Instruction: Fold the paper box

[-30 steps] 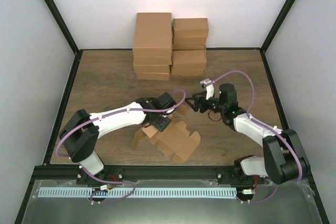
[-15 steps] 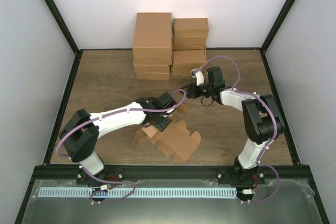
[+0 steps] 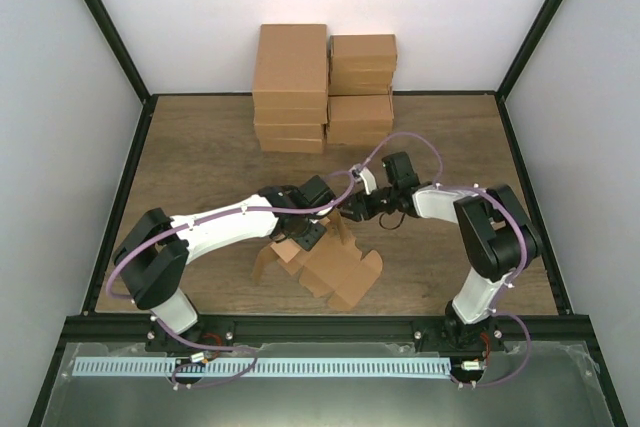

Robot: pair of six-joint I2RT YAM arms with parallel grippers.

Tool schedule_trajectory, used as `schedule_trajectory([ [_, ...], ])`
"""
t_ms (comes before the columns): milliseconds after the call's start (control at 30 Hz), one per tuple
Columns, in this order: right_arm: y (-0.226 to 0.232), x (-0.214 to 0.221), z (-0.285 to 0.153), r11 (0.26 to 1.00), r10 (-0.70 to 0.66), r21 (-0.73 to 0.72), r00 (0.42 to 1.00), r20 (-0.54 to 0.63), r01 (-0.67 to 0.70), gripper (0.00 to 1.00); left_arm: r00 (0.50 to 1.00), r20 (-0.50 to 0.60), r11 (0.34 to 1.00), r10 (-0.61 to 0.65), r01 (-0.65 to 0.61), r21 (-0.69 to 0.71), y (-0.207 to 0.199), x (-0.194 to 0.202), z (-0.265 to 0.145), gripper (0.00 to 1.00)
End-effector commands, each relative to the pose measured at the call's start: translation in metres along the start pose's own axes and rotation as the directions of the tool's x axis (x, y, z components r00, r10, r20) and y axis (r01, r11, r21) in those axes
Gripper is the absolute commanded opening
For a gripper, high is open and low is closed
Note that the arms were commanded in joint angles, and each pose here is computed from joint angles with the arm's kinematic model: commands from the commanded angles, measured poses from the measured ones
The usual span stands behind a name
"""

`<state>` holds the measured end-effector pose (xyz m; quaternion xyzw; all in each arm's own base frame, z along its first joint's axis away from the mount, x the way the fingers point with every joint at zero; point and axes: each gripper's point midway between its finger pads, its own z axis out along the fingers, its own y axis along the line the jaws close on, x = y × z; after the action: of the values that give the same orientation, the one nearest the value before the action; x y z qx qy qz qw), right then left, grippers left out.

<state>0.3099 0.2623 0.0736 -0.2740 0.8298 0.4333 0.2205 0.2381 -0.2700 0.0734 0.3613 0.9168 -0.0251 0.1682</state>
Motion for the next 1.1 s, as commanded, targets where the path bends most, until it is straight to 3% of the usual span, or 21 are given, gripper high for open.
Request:
schedule_trajectory([
  [0,0.027,0.010,-0.004,0.996,-0.057,-0.068,0.998,-0.008,0.056,0.50,1.000,0.023,1.000,0.005,-0.005,0.016,-0.003,-0.004,-0.003,0.56],
  [167,0.044,0.020,-0.005,0.989,-0.099,-0.110,0.995,0.008,0.099,0.50,1.000,0.020,1.000,0.007,-0.007,0.014,-0.003,-0.004,-0.002,0.56],
  [333,0.041,0.022,-0.003,0.986,-0.161,-0.050,0.987,0.019,0.162,0.50,1.000,0.024,0.999,0.008,-0.009,0.046,-0.008,-0.004,-0.004,0.56],
  [400,0.042,0.020,-0.004,0.979,-0.199,-0.038,0.979,0.041,0.201,0.45,1.000,0.027,0.999,0.005,-0.006,0.054,-0.009,-0.006,-0.006,0.56],
  [633,0.065,0.015,0.000,0.918,-0.389,-0.020,0.908,0.155,0.397,0.43,1.000,0.012,0.998,0.009,-0.010,0.069,-0.013,-0.004,-0.004,0.56],
  [1067,0.081,0.042,-0.006,0.872,-0.455,-0.075,0.857,0.240,0.484,0.43,1.000,0.018,0.994,0.024,-0.025,0.106,-0.019,-0.002,-0.004,0.56],
])
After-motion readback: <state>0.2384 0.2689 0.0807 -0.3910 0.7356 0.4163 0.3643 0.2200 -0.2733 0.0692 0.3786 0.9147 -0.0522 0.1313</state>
